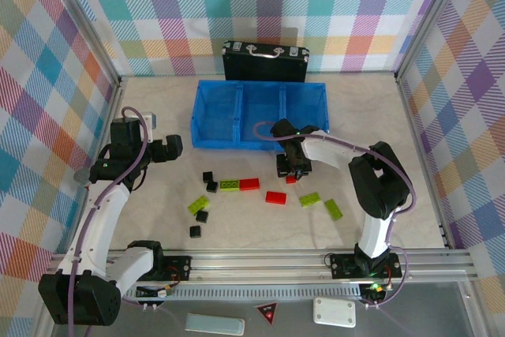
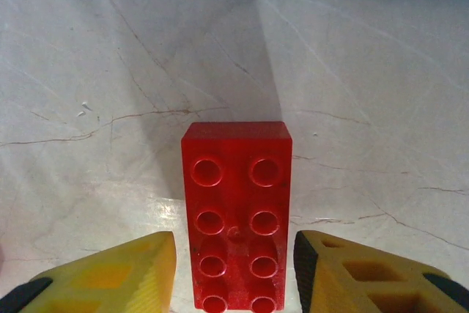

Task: Sort the legos into containers by color
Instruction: Pick up the lego from the center of the table.

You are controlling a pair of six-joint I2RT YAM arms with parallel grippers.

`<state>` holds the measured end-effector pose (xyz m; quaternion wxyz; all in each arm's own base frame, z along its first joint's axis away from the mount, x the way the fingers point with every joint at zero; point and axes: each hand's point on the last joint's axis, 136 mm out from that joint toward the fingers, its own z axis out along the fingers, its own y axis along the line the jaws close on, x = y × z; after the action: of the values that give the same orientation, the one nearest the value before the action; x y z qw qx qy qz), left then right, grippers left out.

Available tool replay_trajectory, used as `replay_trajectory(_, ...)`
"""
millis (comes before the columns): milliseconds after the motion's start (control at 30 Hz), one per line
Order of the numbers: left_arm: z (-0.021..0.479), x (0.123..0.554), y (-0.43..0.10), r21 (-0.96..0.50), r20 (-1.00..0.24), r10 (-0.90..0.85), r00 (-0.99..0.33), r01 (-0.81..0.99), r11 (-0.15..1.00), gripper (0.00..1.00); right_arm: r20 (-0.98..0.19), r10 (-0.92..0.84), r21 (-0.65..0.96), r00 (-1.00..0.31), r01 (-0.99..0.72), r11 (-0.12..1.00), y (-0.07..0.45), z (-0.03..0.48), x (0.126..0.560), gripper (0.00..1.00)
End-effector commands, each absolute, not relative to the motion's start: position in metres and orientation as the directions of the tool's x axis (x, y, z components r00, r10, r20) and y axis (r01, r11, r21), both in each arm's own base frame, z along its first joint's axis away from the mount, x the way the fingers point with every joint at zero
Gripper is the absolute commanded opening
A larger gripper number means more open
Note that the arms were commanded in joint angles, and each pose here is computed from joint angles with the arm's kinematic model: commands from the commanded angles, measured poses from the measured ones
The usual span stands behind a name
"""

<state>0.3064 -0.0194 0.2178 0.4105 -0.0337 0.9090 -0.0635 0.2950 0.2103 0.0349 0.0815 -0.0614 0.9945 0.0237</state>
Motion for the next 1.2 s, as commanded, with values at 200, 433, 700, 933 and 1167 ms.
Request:
replay_trajectory(200, 0.218, 0.308, -0.022, -0.138, -0.744, -0.097, -0.661, 0.009, 0.99, 1.0, -0.144, -0.124, 0.022, -0.982, -0.129, 0.991, 0.212, 0.029, 0.294, 0.44)
replay_trajectory(433, 0.217, 0.309, -0.02, -0.13, -0.744, -0.097, -0.661, 0.0, 0.992, 1.0, -0.146, -0.123, 0.029, -0.982, -0.129, 0.991, 0.214, 0.03, 0.293, 0.4)
replay_trajectory(700, 0.217, 0.308, -0.021, -0.132, -0.743, -0.099, -0.662, 0.0, 0.991, 1.0, -0.153, -0.128, 0.036, -0.98, -0.135, 0.99, 0.215, 0.036, 0.292, 0.36)
replay_trajectory(933, 0.217, 0.309, -0.021, -0.132, -0.744, -0.098, -0.661, 0.001, 0.991, 1.0, -0.169, -0.13, 0.046, -0.977, -0.14, 0.989, 0.214, 0.052, 0.289, 0.35)
replay_trajectory(1167, 0.217, 0.309, -0.018, -0.12, -0.746, -0.094, -0.659, -0.006, 0.993, 1.0, -0.192, -0.142, 0.039, -0.971, -0.152, 0.988, 0.207, 0.077, 0.284, 0.35)
